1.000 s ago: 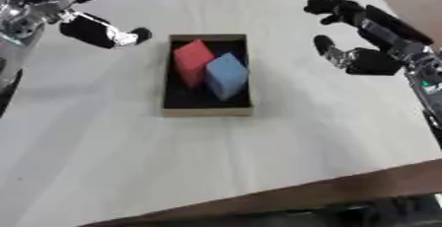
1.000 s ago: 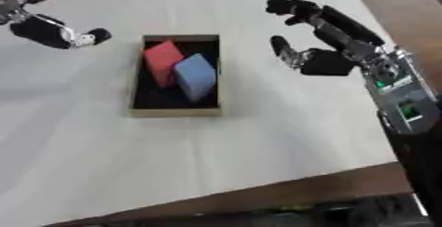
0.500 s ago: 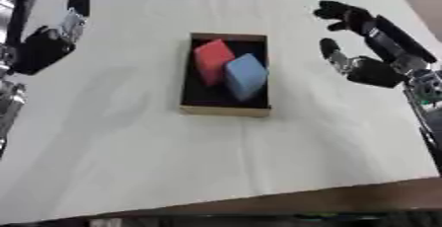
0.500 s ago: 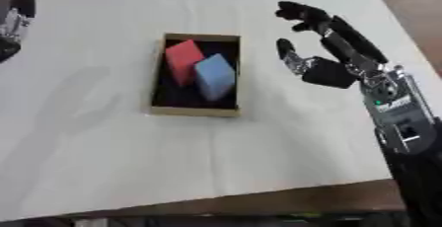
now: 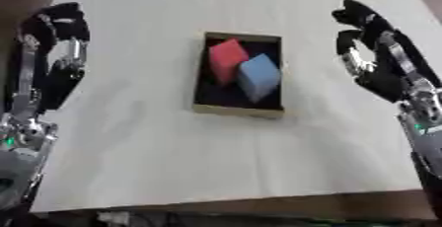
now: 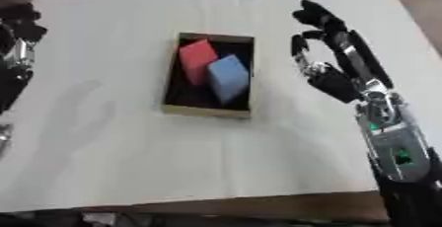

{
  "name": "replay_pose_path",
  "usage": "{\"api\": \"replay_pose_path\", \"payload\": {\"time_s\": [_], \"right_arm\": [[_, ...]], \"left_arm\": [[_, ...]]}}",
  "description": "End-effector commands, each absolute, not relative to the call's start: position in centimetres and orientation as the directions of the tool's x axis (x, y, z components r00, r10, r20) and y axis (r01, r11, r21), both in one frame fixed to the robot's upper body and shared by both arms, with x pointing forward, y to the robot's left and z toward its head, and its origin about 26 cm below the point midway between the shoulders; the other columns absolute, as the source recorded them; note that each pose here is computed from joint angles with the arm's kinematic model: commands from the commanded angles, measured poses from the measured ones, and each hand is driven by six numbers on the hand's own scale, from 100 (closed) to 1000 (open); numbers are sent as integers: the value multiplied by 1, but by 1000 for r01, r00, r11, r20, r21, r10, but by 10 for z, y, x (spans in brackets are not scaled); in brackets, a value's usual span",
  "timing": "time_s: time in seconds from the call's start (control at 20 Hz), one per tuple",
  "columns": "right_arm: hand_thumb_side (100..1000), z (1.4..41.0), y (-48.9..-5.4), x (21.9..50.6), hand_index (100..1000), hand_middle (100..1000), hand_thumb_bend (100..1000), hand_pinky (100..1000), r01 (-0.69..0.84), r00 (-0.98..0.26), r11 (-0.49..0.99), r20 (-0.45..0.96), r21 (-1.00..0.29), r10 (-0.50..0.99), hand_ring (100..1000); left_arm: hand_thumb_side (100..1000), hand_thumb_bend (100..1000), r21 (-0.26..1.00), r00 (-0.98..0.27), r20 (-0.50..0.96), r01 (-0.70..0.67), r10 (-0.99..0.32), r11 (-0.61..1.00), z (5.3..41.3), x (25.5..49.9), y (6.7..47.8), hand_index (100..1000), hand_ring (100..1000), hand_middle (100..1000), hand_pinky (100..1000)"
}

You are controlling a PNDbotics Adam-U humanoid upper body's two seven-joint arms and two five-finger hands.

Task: Pick up objects on the table and place them in the box.

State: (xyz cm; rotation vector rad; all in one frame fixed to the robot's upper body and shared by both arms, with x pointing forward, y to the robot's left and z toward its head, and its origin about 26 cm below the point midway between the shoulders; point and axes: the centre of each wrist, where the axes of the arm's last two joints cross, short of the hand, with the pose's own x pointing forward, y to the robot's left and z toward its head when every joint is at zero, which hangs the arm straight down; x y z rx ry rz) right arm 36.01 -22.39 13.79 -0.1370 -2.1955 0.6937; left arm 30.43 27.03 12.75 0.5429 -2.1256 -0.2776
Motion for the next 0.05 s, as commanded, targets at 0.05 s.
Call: {"api": "replay_pose_path", "payload": {"time_s": [0.05], "right_arm": [[691, 145, -223, 356, 972, 843, 100, 832, -116, -676, 881, 686, -459, 269, 918]], "left_arm": [[742, 205, 360, -510, 737, -260, -444, 896, 122, 304, 267, 794, 637, 668, 682]]}}
